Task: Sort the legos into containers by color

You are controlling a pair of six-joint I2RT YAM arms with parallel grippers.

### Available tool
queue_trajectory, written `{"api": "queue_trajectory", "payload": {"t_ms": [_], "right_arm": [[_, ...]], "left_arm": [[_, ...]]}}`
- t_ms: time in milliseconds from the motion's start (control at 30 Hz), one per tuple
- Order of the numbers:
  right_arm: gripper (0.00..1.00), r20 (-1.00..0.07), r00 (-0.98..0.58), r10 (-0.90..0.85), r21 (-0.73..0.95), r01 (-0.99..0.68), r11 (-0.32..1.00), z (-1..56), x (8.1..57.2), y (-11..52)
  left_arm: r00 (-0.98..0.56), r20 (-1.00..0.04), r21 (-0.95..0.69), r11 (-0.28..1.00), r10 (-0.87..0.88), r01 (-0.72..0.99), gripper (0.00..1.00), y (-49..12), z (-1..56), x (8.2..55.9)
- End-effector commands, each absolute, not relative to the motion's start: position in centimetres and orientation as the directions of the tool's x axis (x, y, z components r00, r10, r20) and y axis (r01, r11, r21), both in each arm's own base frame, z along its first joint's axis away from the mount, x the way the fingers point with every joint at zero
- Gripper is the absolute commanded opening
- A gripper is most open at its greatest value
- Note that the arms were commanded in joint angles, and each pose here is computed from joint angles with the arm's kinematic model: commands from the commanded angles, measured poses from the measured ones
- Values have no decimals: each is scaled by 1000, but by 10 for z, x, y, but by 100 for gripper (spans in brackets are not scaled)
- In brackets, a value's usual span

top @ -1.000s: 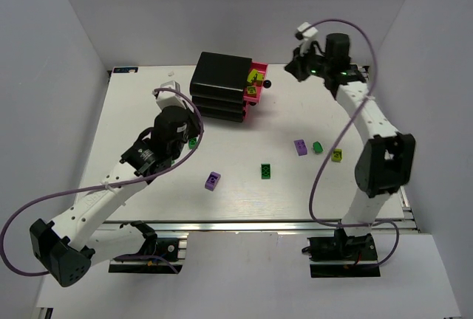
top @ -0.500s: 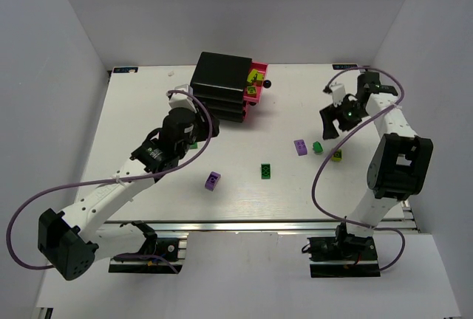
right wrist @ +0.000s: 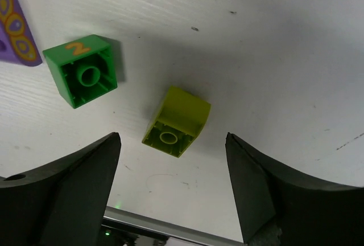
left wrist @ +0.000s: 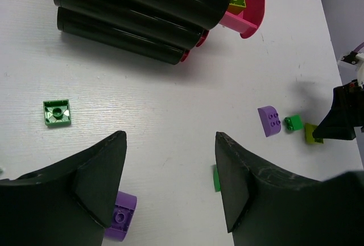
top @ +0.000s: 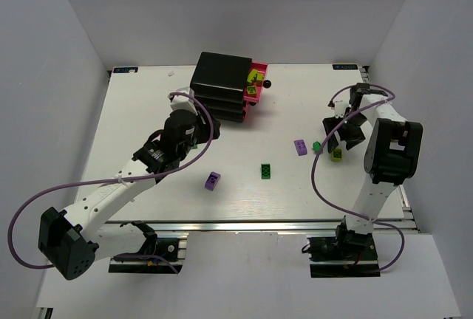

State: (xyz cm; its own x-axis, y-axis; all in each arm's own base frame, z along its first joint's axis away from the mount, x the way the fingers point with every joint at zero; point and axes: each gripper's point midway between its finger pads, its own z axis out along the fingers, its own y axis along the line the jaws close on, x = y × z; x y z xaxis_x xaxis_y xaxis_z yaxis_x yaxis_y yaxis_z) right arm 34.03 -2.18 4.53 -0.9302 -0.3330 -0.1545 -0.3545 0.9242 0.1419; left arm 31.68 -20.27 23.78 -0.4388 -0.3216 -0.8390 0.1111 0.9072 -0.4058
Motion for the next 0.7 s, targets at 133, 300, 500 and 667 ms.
{"api": "queue_trajectory", "payload": {"t_ms": [133, 300, 500, 667], "right_arm": [[71, -113, -984, -139, 106, -151, 983, 37, 341, -27], [62, -83, -988, -132, 129, -142, 981, 28, 335, -21], [59, -60, -990, -126, 131, -133, 982, 19, 330, -21], [25, -79, -985, -153, 135, -163, 977, 19, 338, -17]], "left_arm": [[-415, -843, -419, 902, -342, 107, 73, -198, 245, 315], [-414, -845, -416, 903, -340, 107, 73, -198, 245, 315], [-409, -843, -419, 903, -348, 96, 73, -194, 244, 313], [-407, -841, -424, 902, -357, 85, 73, -191, 242, 311]]}}
